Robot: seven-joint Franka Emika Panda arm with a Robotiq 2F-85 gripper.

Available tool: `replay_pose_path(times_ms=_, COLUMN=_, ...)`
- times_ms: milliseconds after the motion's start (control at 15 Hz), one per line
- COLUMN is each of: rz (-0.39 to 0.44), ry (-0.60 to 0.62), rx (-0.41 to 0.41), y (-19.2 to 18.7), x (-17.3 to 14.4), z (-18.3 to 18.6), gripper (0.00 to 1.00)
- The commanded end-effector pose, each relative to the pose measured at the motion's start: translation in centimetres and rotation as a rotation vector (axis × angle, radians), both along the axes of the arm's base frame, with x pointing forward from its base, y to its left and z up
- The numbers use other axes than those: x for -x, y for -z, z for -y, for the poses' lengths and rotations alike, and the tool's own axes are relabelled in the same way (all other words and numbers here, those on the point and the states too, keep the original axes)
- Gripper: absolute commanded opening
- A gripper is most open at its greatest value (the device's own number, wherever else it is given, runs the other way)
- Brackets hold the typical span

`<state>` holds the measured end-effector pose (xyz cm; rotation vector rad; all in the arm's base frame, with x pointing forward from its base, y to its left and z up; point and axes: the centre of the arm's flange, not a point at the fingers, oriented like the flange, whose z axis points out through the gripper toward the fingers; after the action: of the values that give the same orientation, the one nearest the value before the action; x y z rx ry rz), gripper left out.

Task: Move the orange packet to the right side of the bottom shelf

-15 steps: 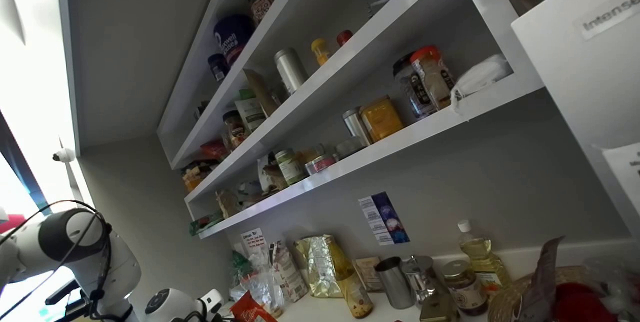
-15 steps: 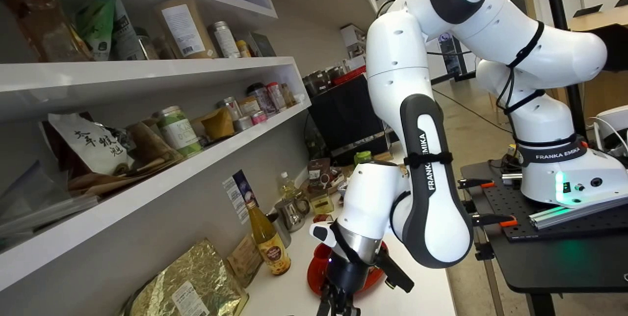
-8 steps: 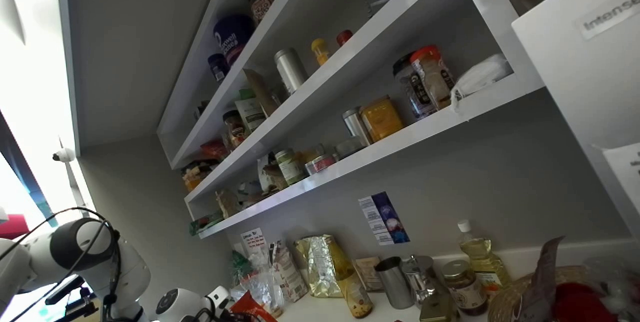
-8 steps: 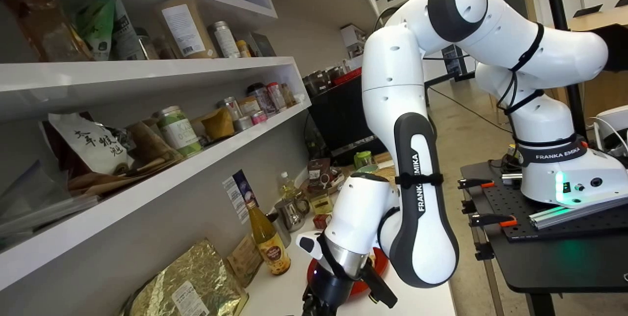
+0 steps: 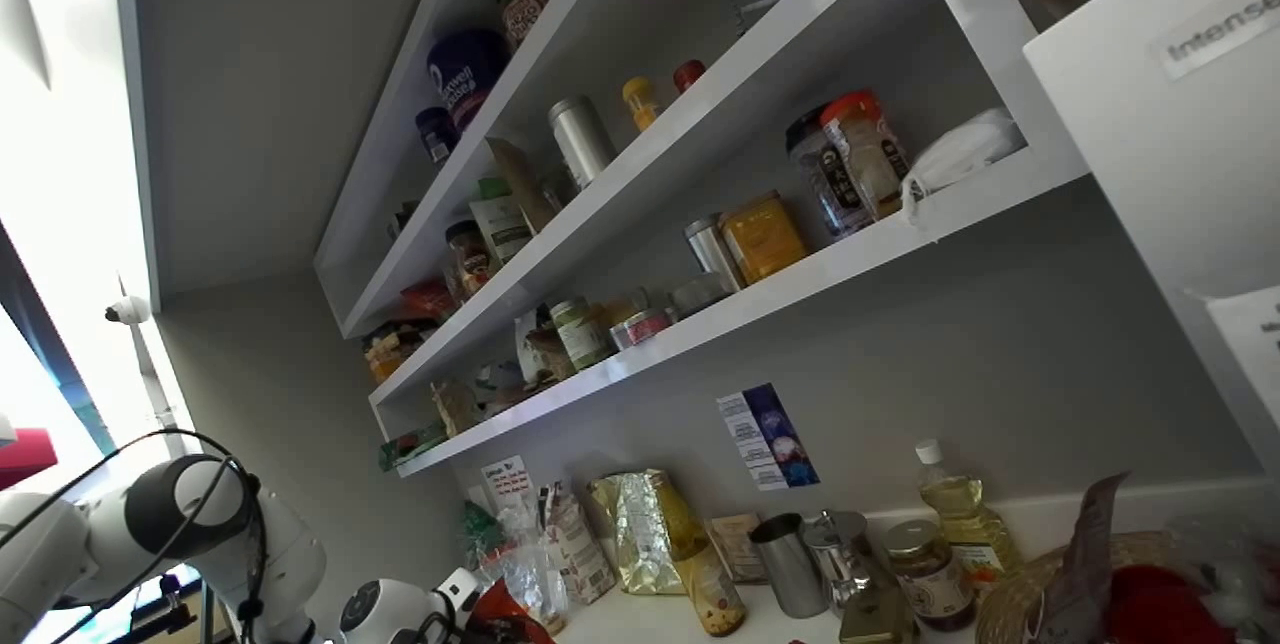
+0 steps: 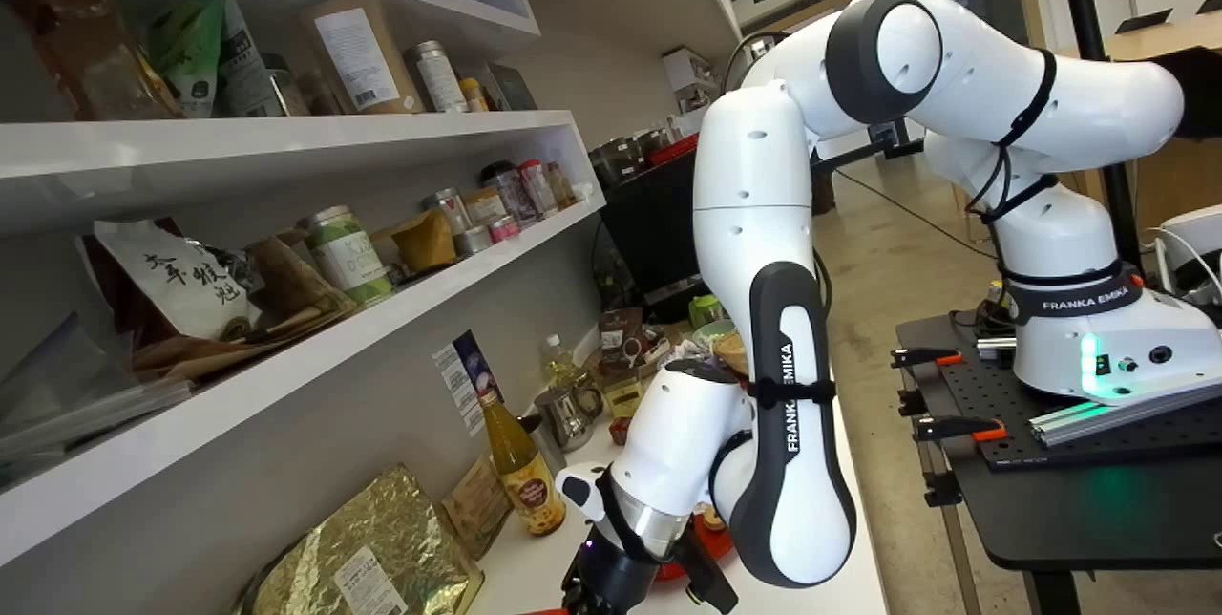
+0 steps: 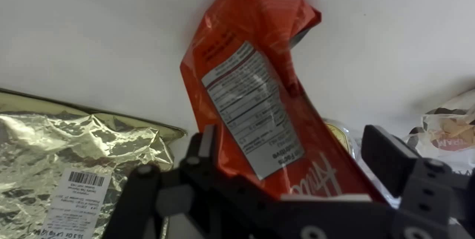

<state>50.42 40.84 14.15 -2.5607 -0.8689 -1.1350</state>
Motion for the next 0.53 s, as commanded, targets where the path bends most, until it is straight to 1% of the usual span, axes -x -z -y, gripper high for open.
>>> replay_pose_path(times_ms=0, rz=0.044, ry=-0.008, rx=-0.017, y=0.64, x=-1.07, z=-0.92, gripper=0.67)
replay_pose_path(times_ms=67, rz=0.042, ry=-0.008, rx=-0.019, y=0.65, x=-0.86, z=-0.98, gripper=0.60)
replay_pose_path(times_ms=400, rz=0.035, ry=-0.005, rx=-0.019, y=0.53, x=-0.61, z=-0.92, gripper=0.19)
replay_pose_path(times_ms=467, rz=0.036, ry=-0.006, rx=-0.017, y=0.49, x=-0.52, z=-0.85, gripper=0.13)
